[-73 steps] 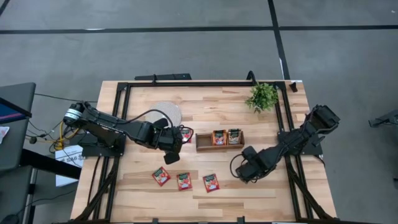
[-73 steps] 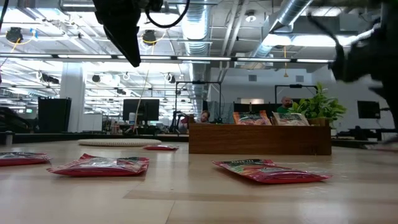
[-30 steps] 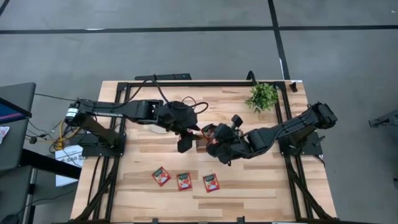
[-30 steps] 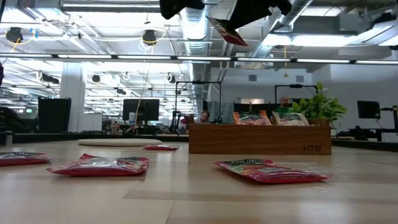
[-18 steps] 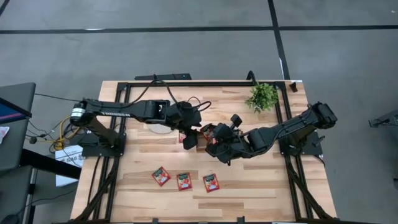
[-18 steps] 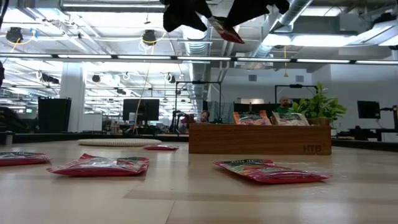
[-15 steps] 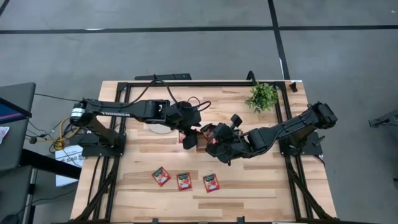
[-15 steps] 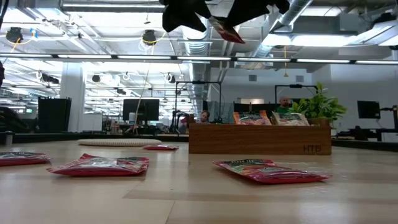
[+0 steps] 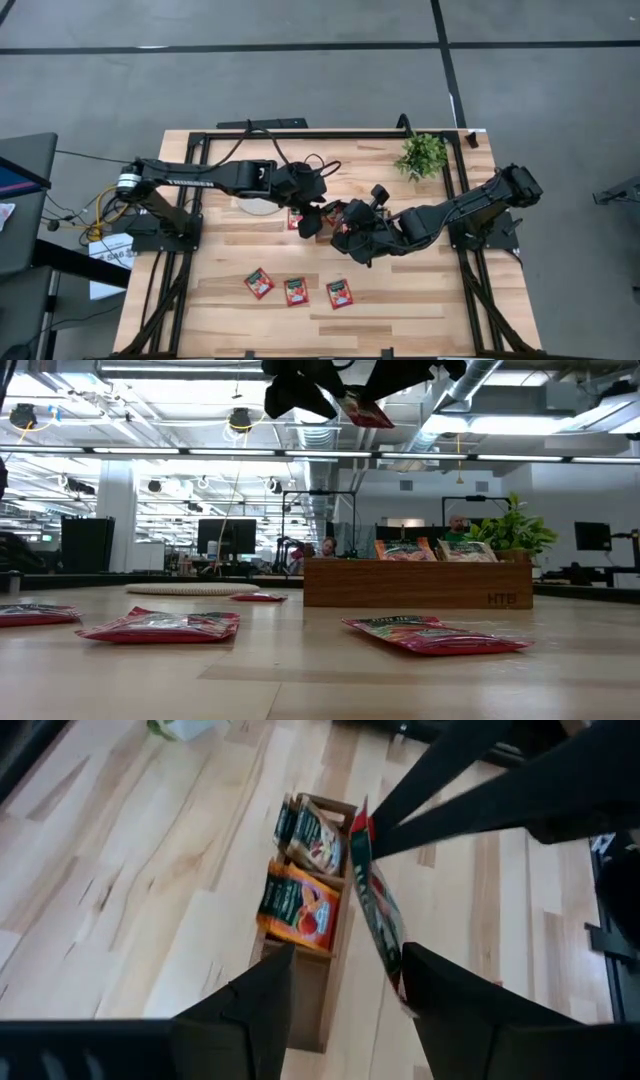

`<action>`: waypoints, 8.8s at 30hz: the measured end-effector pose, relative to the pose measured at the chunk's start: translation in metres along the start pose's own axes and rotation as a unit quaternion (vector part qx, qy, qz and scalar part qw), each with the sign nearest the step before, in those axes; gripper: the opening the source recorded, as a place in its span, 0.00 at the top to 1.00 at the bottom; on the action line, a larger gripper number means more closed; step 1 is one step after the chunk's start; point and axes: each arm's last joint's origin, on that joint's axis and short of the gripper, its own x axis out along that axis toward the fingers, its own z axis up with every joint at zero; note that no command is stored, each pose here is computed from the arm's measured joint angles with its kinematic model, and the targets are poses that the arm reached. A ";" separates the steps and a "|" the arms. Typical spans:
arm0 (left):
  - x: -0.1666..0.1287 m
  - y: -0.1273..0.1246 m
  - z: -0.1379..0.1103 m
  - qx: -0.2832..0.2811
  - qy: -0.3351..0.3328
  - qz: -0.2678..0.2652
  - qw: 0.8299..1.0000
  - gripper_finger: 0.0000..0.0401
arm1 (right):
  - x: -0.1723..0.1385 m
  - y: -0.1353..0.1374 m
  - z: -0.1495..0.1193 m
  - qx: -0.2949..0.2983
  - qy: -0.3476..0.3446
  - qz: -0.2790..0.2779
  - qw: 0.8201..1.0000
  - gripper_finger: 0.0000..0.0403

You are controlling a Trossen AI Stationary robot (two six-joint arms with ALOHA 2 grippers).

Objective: Pick & Place Tea
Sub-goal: Put the red tea bag into the left section of the wooden organizer

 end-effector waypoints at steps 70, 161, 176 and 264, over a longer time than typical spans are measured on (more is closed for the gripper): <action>0.120 0.019 -0.050 0.058 0.156 0.060 0.984 1.00 | -0.091 -0.040 -0.063 -0.064 0.260 -0.028 0.963 0.81; 0.081 0.060 -0.084 0.053 0.316 0.148 0.936 0.68 | -0.090 -0.038 -0.062 -0.060 0.248 -0.023 0.967 0.81; 0.096 0.100 -0.098 0.043 0.293 0.075 0.952 0.68 | -0.090 -0.038 -0.062 -0.060 0.248 -0.023 0.967 0.81; 0.062 -0.025 0.000 0.242 0.125 0.184 0.944 1.00 | -0.088 -0.037 -0.061 -0.047 0.244 -0.019 0.968 0.81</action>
